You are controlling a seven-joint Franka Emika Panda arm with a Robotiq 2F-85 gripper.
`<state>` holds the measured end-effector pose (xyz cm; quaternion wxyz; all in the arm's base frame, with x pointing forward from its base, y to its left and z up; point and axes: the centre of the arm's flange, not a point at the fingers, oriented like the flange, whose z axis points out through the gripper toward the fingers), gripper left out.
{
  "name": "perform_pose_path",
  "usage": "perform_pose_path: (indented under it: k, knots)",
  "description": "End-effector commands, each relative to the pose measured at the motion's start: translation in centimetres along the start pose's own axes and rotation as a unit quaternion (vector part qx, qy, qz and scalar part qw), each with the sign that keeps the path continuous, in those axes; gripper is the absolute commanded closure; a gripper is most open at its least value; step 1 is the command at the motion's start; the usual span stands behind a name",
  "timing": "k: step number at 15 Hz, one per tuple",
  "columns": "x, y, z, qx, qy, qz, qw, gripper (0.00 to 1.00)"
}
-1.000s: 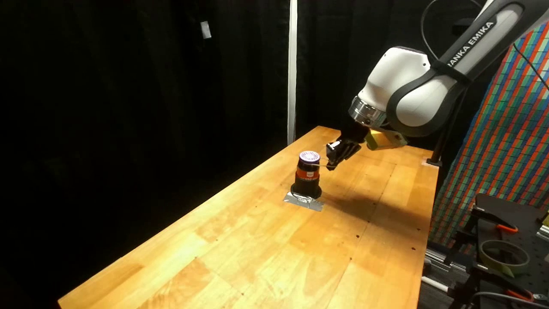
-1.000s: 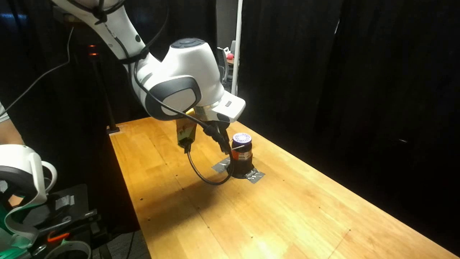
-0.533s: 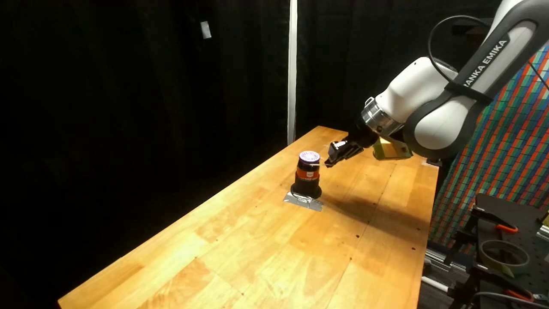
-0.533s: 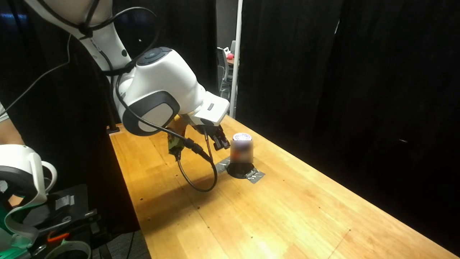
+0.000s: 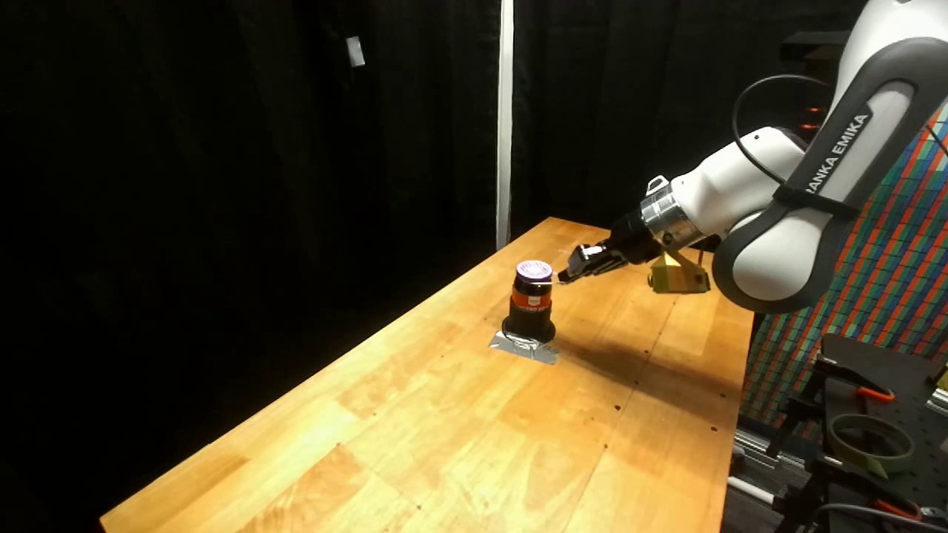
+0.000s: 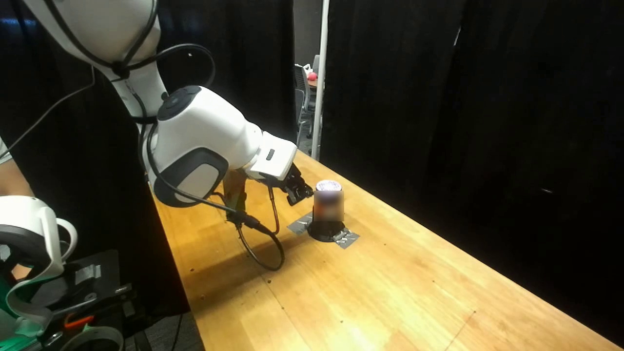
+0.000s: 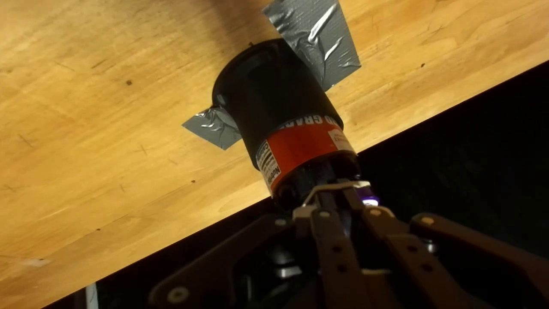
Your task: Put the elastic around the bottle
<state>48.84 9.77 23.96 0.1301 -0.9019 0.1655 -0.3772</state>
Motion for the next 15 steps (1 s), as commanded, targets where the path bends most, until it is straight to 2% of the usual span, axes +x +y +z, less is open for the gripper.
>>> perform_pose_path:
  k: [1,8,9,10,11,12,14,15]
  knots:
    - [-0.93,0.87,0.12,0.018,0.034,0.001,0.9993,0.88]
    - [-1.32,1.24,-0.63,0.051,0.121,0.009,0.9913,0.89]
    - [-1.26,1.31,-0.65,0.050,0.119,0.013,0.9915,0.63]
    - [-1.20,1.36,-0.69,0.050,0.116,0.016,0.9918,0.63]
    - [-1.30,1.18,-0.35,0.036,0.102,0.007,0.9941,0.56]
    - [-1.37,1.23,-0.28,0.035,0.100,0.008,0.9943,0.75]
    - [-1.45,1.27,-0.23,0.034,0.098,0.008,0.9946,0.58]
    - [-1.47,1.28,-0.23,0.034,0.098,0.008,0.9946,0.56]
